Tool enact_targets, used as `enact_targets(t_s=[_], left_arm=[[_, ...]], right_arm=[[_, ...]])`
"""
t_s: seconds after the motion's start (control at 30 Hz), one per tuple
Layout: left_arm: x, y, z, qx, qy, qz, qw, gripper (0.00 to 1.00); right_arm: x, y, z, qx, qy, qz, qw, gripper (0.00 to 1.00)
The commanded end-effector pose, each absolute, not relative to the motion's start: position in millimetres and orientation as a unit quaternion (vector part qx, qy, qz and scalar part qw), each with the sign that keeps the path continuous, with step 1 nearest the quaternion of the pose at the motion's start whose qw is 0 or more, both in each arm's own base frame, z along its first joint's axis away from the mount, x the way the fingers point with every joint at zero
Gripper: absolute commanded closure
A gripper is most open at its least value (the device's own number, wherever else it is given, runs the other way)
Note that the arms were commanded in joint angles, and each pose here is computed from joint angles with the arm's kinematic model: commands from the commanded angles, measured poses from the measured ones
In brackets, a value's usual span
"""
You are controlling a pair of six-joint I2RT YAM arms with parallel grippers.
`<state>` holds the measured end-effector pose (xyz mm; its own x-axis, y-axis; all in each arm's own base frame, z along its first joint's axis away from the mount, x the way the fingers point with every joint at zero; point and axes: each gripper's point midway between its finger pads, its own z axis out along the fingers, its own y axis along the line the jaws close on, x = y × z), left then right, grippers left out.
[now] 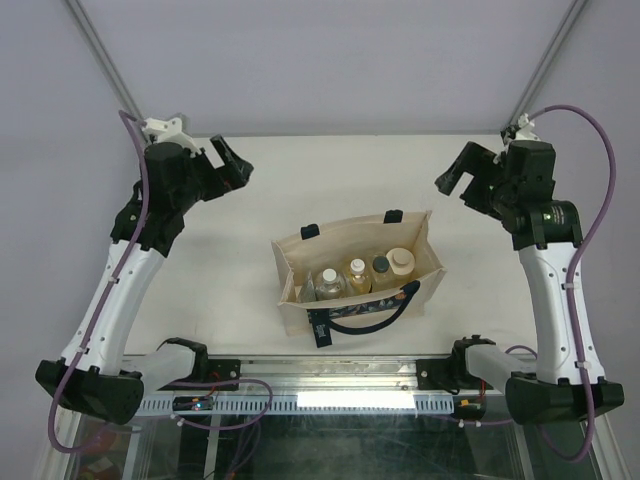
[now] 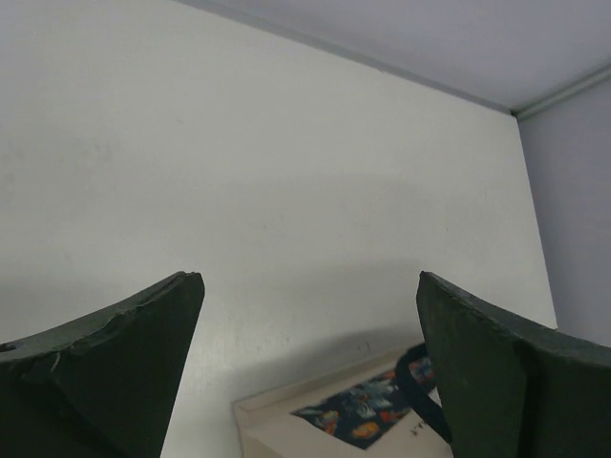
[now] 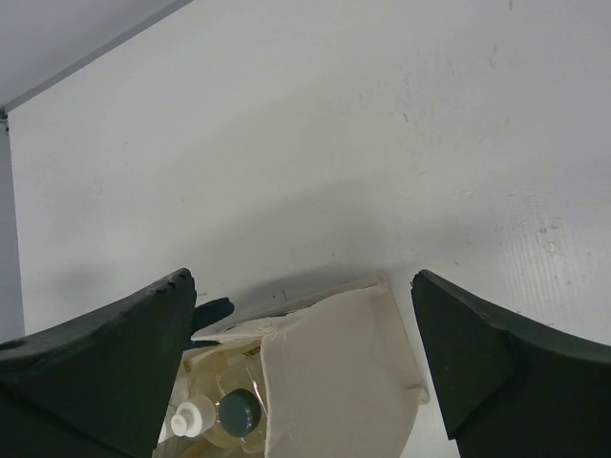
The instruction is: Take the personal care products out of the canvas bag
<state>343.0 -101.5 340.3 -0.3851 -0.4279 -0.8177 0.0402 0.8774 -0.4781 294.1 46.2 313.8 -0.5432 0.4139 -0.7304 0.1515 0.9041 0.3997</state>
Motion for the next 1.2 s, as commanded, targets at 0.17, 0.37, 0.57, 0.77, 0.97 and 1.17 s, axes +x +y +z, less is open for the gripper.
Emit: enact_targets(t_s=[0.17, 0.37, 0.57, 0.77, 0.97, 1.17], left_arm=[[276.8, -191.5, 314.8, -0.03, 0.821, -0.341, 0.456, 0.01], [229.9, -195.7, 298.9, 0.017, 0.838, -0.351, 0.418, 0.01], [188.3, -208.2, 311.4, 0.075, 0.826, -0.415, 0.375, 0.01], [168.7, -215.5, 293.8, 0.062, 0.842, -0.438, 0.309, 0.01], [157.8, -219.4, 256.5, 0.046, 0.872, -0.419, 0.248, 0.14], [146.7, -215.7, 239.7, 0.032, 0.879, -0.418, 0.226, 0.3]], right_arm=[[311.9, 103.1, 338.5, 0.095, 0.861, 0.256, 0.429, 0.0], [312.5, 157.7, 353.5, 0.046, 0.876, 0.291, 0.383, 0.01], [281.8, 214.7, 358.0, -0.018, 0.895, 0.291, 0.339, 0.05], [246.4, 242.1, 352.6, -0.06, 0.91, 0.26, 0.317, 0.09], [204.8, 268.6, 343.3, -0.085, 0.92, 0.244, 0.294, 0.19], [167.4, 305.6, 310.8, -0.096, 0.929, 0.245, 0.259, 0.32]])
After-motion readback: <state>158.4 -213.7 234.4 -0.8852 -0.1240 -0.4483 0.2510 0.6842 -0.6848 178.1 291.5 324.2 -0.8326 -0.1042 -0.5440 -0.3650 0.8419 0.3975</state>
